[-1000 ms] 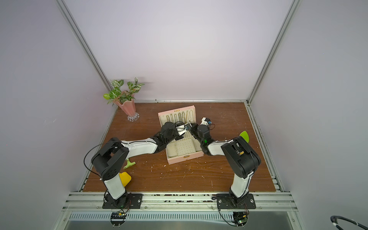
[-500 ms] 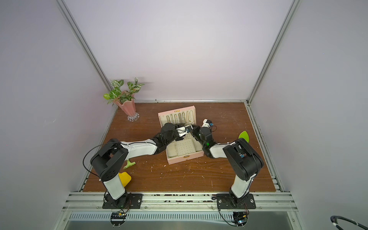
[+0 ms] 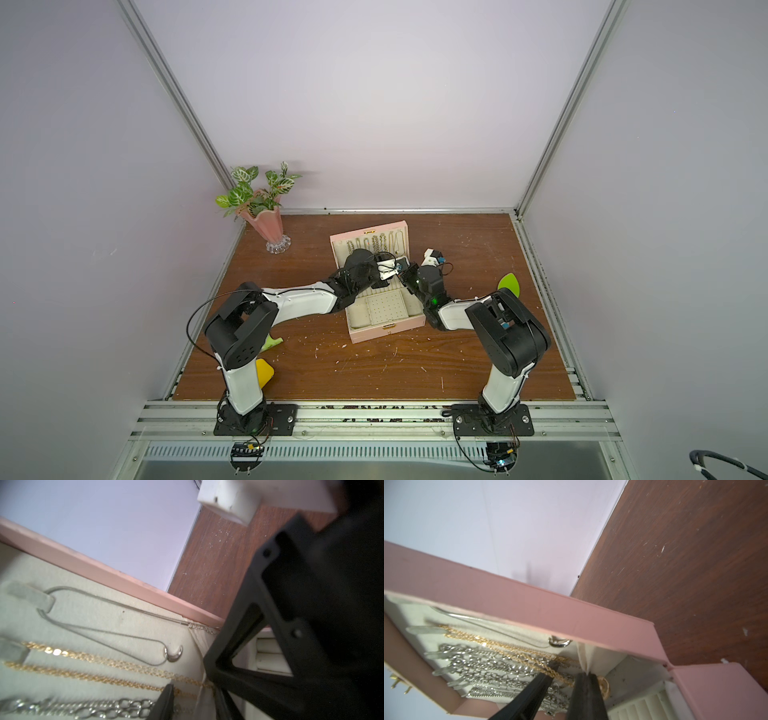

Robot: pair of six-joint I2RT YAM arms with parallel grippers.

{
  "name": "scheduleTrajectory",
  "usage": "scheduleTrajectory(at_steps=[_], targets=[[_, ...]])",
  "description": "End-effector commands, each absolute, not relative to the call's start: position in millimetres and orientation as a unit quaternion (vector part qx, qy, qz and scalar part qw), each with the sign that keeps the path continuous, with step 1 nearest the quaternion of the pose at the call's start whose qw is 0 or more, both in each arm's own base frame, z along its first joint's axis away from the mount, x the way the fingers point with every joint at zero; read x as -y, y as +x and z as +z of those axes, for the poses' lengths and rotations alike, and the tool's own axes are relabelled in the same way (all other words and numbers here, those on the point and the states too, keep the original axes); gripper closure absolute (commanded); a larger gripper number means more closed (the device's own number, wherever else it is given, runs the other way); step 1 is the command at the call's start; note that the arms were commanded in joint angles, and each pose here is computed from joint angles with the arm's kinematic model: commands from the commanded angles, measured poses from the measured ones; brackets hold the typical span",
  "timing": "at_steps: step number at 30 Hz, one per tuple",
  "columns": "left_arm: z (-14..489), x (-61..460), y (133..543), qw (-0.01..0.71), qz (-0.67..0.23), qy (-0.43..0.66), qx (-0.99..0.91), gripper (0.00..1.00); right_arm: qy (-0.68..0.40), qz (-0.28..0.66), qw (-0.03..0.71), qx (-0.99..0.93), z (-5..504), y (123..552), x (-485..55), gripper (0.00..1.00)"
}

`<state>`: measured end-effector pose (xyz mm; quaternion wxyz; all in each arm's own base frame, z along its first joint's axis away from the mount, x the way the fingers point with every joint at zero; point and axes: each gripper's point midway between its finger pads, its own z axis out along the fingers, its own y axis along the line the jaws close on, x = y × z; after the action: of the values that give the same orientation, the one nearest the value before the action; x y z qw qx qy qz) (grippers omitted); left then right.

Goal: Put jewelry chain into jewelry box
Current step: Open the storage slot of the jewelry box.

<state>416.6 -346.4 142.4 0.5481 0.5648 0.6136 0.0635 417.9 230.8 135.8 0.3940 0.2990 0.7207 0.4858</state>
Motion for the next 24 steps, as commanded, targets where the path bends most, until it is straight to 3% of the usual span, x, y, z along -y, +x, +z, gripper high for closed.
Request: scheduleTrajectory(at_steps=[1, 8, 14, 21, 24], targets=[[131, 343, 417, 0.522, 0.051, 0.578, -0.625, 0.62, 0.293, 0.509, 0.412, -0.697, 163, 417, -228, 1.00], [123, 338, 422, 0.500, 0.051, 0.581, -0.640, 0.64, 0.292, 0.510, 0.413, -0.696, 165, 418, -229, 1.00], [117, 335, 424, 0.493, 0.056, 0.582, -0.644, 0.76, 0.291, 0.509, 0.413, -0.697, 165, 419, -229, 1.00], [122, 333, 422, 0.507, 0.055, 0.571, -0.643, 0.98, 0.284, 0.505, 0.419, -0.699, 167, 419, -229, 1.00], [131, 335, 419, 0.522, 0.041, 0.563, -0.639, 0.99, 0.269, 0.497, 0.432, -0.702, 173, 416, -227, 0.98]])
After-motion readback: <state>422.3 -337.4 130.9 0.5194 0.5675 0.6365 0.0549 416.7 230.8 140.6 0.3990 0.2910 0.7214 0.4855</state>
